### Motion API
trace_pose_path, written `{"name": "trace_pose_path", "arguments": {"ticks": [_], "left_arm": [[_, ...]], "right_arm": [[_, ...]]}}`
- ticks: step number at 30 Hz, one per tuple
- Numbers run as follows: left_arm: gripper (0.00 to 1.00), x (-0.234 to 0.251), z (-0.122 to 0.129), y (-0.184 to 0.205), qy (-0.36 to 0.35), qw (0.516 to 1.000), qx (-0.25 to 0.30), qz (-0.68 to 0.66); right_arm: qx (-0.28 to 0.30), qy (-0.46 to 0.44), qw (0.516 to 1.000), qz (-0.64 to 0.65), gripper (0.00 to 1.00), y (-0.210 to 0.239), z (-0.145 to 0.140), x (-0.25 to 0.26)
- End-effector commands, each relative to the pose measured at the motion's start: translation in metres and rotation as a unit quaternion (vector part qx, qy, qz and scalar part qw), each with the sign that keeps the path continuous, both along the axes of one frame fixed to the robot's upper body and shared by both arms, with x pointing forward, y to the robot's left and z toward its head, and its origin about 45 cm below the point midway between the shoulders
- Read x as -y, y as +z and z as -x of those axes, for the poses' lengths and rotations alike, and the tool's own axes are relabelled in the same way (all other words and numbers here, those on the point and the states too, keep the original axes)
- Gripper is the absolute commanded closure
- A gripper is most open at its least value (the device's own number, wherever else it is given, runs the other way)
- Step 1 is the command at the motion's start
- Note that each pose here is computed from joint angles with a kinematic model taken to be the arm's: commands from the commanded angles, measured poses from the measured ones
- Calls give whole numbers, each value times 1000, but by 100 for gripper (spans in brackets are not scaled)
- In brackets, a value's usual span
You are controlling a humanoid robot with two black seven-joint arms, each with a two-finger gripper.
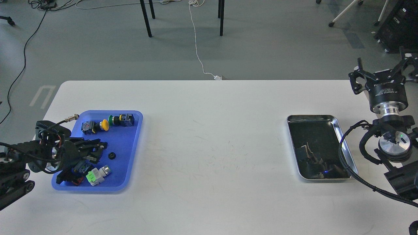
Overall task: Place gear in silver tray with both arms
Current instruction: 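Lower the left gripper into the blue tray and grasp a black gear, then lift the black gear and carry it toward the table center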
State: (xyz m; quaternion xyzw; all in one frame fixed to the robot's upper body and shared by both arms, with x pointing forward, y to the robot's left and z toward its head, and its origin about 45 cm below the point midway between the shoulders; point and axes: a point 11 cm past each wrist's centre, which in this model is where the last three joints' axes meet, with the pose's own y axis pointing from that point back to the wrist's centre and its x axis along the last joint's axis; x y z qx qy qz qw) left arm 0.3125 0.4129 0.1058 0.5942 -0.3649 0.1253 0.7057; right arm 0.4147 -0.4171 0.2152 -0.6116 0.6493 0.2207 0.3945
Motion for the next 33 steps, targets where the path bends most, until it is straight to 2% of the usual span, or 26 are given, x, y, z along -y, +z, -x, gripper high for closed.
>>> {"name": "trace_pose_path", "arguments": {"ticks": [1,6,9,16,20,24,27,33], "left_arm": [[87,0,2,0,-3,1000,-4,-1],[87,9,-4,12,-16,1000,9,8],[87,21,-17,44,-42,998,37,14],[87,120,-52,122,-152,982,92,62],[88,201,-72,140,-208,967,113,90],[88,275,-79,129,-232,959,111,120],[88,330,-64,107,-260,952,88,135],[88,381,-28,58,-329,938,56,95]], "right_arm": [[0,-1,1000,-1,1,0,0,1],[2,-5,1000,1,1,2,0,4],[2,-8,1000,2,1,3,1,7],[4,-6,1000,4,1,2,8,13],[17,11,1000,23,1,11,23,27],[6,23,998,53,1,13,48,45],[-23,20,996,83,1,7,69,65],[-101,6,987,127,1,-22,118,101]]}}
